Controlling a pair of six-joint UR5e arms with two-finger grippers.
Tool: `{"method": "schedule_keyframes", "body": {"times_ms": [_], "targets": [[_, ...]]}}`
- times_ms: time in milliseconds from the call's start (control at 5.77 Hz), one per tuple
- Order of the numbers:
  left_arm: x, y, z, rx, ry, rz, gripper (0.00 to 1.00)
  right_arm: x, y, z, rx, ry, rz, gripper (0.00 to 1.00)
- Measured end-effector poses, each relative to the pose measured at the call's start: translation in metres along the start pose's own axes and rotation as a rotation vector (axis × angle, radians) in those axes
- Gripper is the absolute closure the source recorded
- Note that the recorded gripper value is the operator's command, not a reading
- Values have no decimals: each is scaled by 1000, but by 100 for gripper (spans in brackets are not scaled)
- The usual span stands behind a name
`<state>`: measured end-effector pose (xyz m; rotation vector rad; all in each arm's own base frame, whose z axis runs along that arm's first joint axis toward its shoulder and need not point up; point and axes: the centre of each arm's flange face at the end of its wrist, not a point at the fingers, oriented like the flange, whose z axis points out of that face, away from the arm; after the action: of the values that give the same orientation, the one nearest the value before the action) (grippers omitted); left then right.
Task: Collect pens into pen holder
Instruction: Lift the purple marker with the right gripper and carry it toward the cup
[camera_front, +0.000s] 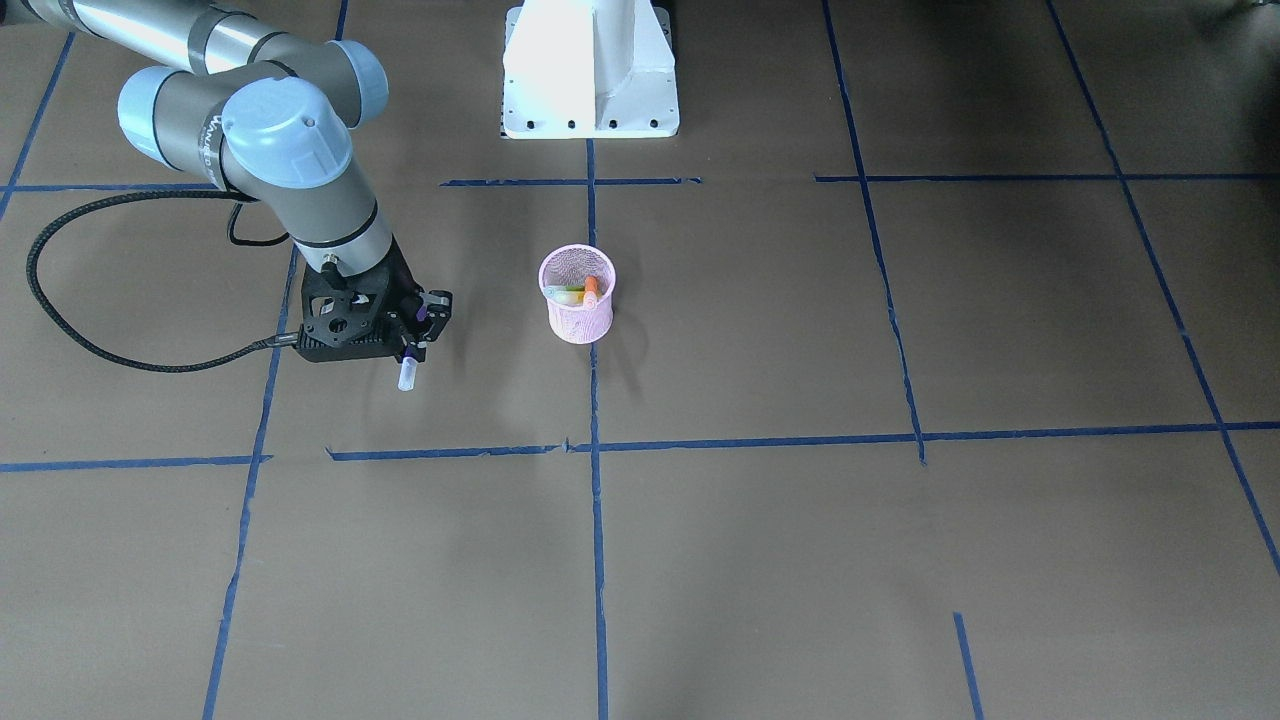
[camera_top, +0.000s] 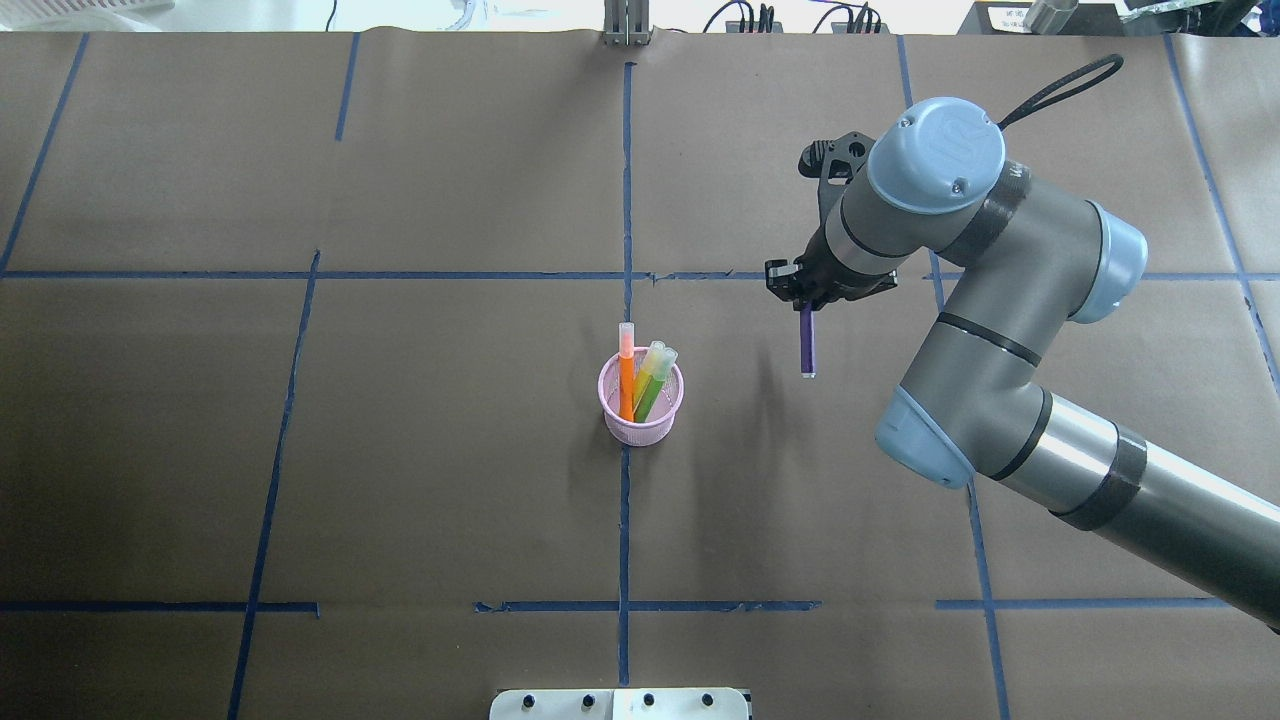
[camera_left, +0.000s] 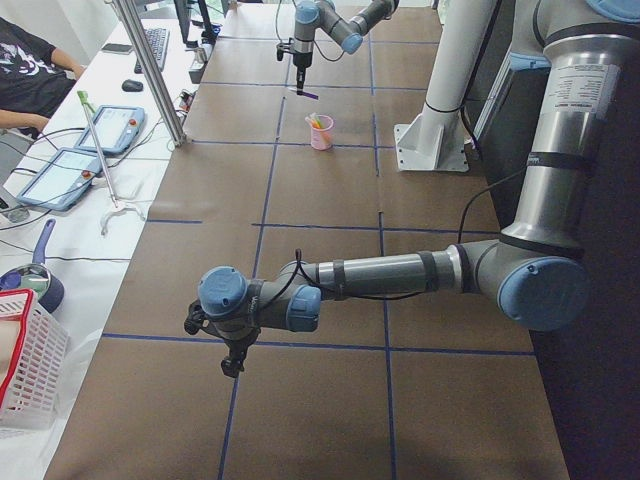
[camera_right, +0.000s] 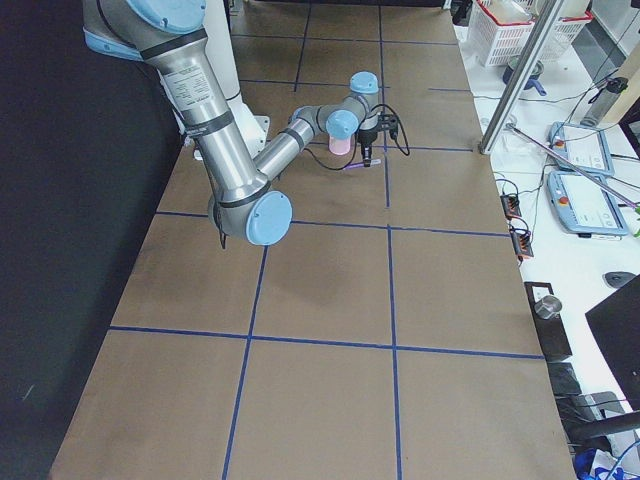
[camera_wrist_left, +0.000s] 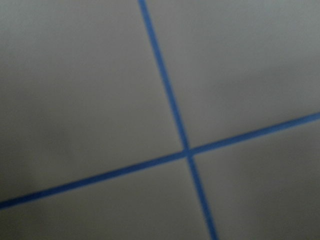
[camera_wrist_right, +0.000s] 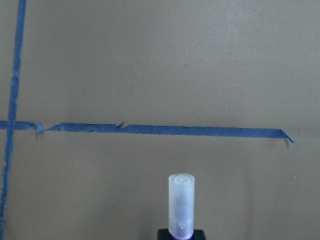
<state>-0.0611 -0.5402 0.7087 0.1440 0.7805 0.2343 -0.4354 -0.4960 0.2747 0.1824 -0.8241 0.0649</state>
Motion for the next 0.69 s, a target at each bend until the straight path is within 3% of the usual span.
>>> {"method": "schedule_keyframes", "body": {"times_ms": [347,693], "targets": [[-8,12,5,-18,-27,-16,0,-46,24,-35,217,-61,-16,100],[-9,14,6,-25,-35,-21,0,-101,56,-58,418,-89,-61,100]]}}
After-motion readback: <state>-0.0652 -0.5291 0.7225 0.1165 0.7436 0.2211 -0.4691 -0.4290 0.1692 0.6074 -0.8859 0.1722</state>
